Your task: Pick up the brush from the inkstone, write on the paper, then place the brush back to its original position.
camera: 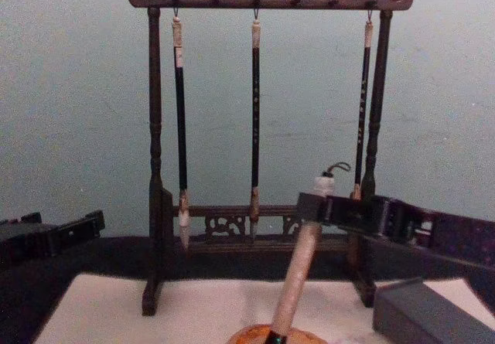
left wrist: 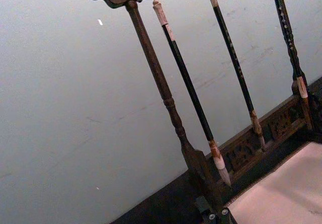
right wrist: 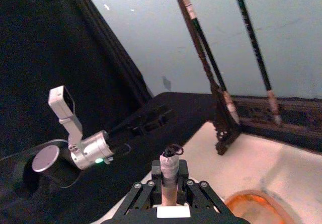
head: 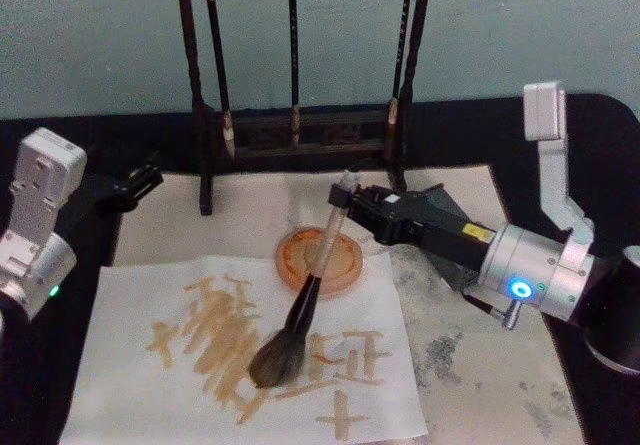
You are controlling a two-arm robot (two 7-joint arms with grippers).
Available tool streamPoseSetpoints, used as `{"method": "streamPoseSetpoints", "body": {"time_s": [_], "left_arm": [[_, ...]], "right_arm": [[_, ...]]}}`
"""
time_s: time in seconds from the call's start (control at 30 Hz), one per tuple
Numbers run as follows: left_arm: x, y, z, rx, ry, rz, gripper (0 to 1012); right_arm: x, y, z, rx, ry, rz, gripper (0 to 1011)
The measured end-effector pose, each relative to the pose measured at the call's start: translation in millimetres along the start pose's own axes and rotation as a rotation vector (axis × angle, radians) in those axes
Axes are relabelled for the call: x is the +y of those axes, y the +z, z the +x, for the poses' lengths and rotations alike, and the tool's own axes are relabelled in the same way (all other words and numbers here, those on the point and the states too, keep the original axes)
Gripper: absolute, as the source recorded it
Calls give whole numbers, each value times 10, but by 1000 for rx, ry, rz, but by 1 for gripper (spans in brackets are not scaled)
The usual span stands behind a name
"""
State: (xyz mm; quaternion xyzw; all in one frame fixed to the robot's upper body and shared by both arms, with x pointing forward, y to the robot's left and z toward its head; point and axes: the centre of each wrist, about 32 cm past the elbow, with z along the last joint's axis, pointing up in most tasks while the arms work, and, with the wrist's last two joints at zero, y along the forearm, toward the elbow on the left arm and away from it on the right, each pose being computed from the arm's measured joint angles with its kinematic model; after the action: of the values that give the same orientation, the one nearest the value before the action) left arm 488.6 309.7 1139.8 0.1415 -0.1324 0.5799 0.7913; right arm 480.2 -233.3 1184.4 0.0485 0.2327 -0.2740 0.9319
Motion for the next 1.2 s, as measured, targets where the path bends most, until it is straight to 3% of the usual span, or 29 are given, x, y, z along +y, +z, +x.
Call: {"method": "streamPoseSetpoints", "body": {"time_s": [0.87, 1.2], "left_arm": [[0, 0, 0, 0, 0, 0, 1002], [0, 0, 0, 0, 0, 0, 1002]], "right_arm": [[-441, 86, 106, 1, -89, 51, 185], [-444, 163, 56, 28, -41, 100, 185]]}}
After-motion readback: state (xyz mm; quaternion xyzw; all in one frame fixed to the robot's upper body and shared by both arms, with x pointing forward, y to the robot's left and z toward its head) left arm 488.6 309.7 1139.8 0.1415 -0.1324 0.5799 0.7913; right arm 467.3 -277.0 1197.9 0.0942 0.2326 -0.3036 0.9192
